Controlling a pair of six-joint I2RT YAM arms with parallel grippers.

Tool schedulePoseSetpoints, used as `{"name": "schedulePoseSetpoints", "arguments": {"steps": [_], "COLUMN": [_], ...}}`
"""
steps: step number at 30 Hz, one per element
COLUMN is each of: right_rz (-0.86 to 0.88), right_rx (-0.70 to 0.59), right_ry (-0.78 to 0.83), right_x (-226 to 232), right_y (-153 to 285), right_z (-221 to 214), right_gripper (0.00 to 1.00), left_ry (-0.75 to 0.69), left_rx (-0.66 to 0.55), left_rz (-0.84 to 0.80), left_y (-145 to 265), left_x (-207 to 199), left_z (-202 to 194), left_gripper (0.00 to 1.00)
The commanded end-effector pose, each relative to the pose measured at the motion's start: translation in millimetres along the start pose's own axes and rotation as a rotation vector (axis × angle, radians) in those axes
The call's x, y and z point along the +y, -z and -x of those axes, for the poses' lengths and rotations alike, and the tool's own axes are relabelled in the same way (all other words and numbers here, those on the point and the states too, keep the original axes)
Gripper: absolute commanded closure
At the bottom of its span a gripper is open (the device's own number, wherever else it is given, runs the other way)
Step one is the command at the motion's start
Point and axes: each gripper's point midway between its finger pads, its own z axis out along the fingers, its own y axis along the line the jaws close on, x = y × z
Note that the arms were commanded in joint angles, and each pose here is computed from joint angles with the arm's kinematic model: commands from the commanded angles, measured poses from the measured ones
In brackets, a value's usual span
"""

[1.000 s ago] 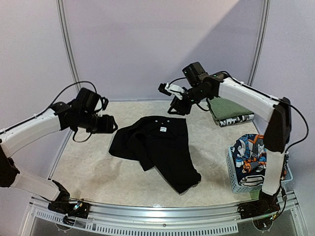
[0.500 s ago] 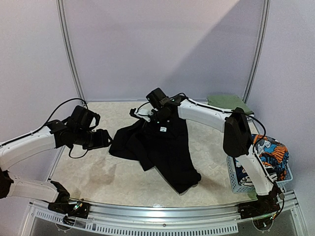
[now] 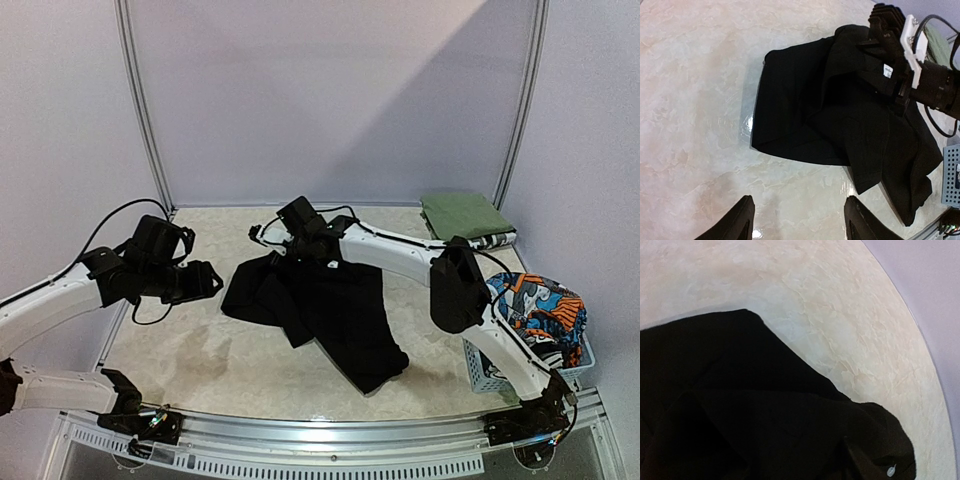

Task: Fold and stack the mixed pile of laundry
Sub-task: Pick up the crumpled shirt from the center of the board.

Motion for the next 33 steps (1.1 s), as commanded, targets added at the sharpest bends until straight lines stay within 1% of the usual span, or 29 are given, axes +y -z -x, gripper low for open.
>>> {"name": "schedulePoseSetpoints", "arguments": {"steps": [1,3,6,10,13,14,15,17,18,22,24,27,29,30,31,33], "right_rz": [-0.073,-0.076,-0.088,-0.13,-0.213,-0.251,-0.29,-0.382,-0.416,-0.509,-0.549,-0.594,-0.604,-0.605,-0.612,-0.603], "right_rx": [0.012,-0.008,-0.089,-0.215,-0.325,-0.372,-0.399,-0.46,-0.463,-0.425,-0.412,-0.365,-0.318,-0.295,-0.273,-0.213], "right_ry": [0.033,0.03,0.017,0.02,0.041,0.045,0.062,0.073,0.093,0.145,0.136,0.119,0.115,0.111,0.101,0.087], "right_x": [-7,-11,-22,-45,-72,-84,-93,-115,-121,-147,-161,-176,-180,-181,-184,-188], "right_y": [-9,-3,27,84,146,175,194,248,265,319,350,379,381,384,392,388], "right_z": [-3,4,39,92,134,151,161,183,187,182,176,159,144,135,125,102], "right_gripper": [0.61,0.76,0.99,1.0,1.0,1.0,1.0,1.0,1.0,1.0,1.0,1.0,1.0,1.0,1.0,1.0], "left_ry": [-0.014,-0.018,-0.017,-0.002,-0.003,-0.008,-0.018,-0.043,-0.054,-0.086,-0.082,-0.079,-0.11,-0.141,-0.179,-0.27], "left_rx": [0.0,-0.003,-0.007,-0.028,-0.036,-0.037,-0.037,-0.035,-0.031,-0.031,-0.043,-0.047,-0.053,-0.045,-0.041,-0.001], "left_rz": [0.026,0.032,0.037,0.038,0.035,0.041,0.042,0.031,0.029,0.006,-0.034,-0.1,-0.165,-0.22,-0.262,-0.335], "left_y": [6,7,4,0,-3,-3,-4,-6,-7,-14,-20,-32,-38,-40,-42,-50], "left_x": [6,8,9,12,13,15,16,13,12,5,-2,-16,-34,-50,-66,-96], "left_z": [-2,-2,-2,-3,-4,-5,-6,-6,-5,-3,-3,-6,-8,-11,-14,-25], "left_gripper": [0.38,0.38,0.38,0.38,0.38,0.38,0.38,0.39,0.39,0.39,0.39,0.39,0.39,0.38,0.38,0.38]}}
